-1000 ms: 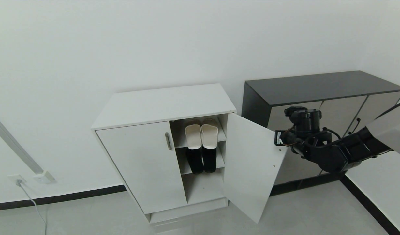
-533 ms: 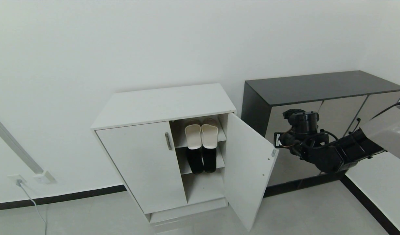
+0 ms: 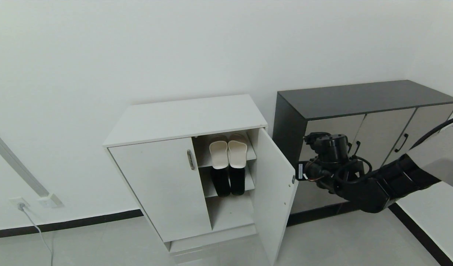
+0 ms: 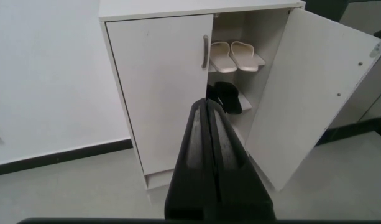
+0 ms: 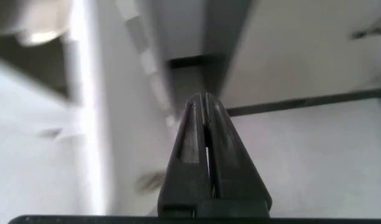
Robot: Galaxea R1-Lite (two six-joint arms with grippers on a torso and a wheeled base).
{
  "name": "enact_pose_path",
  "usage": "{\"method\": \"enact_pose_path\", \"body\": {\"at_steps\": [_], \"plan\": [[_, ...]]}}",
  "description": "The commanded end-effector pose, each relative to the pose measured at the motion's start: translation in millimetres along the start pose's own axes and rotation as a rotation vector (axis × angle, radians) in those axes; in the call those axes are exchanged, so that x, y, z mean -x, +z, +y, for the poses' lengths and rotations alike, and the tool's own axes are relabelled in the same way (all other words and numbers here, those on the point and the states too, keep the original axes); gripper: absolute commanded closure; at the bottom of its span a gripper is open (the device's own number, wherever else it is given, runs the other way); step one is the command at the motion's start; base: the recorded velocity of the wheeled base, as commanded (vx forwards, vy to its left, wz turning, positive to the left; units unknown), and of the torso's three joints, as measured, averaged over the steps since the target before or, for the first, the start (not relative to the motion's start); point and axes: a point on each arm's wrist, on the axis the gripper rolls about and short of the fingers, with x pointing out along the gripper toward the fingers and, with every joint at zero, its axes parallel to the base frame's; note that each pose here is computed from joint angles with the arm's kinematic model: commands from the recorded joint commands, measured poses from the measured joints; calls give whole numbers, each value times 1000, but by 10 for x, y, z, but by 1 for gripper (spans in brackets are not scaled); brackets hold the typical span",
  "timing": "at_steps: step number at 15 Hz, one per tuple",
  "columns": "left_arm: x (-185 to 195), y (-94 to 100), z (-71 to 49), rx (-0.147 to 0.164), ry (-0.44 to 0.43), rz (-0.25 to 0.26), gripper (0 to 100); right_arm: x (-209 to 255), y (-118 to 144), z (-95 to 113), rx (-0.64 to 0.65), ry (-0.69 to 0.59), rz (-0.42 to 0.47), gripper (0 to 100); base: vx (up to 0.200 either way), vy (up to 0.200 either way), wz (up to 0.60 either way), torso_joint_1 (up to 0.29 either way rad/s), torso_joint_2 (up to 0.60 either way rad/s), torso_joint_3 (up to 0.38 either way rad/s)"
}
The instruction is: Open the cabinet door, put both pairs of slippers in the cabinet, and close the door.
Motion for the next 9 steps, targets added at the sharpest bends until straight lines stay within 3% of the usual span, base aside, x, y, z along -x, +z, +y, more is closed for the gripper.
{"method": "enact_pose_path", "body": {"at_steps": [1,5,9], "plan": [[0,-1,0,-1,0,1,100,129,-25,158,6,51,7,100,0,0,0,0,0,0],[0,1,0,1,0,-1,100,534,-50,414,-6,276,41,100,0,0,0,0,0,0],[0,-1,0,1,0,1,100,774,-83,502,11,373,51,100,0,0,0,0,0,0]]}}
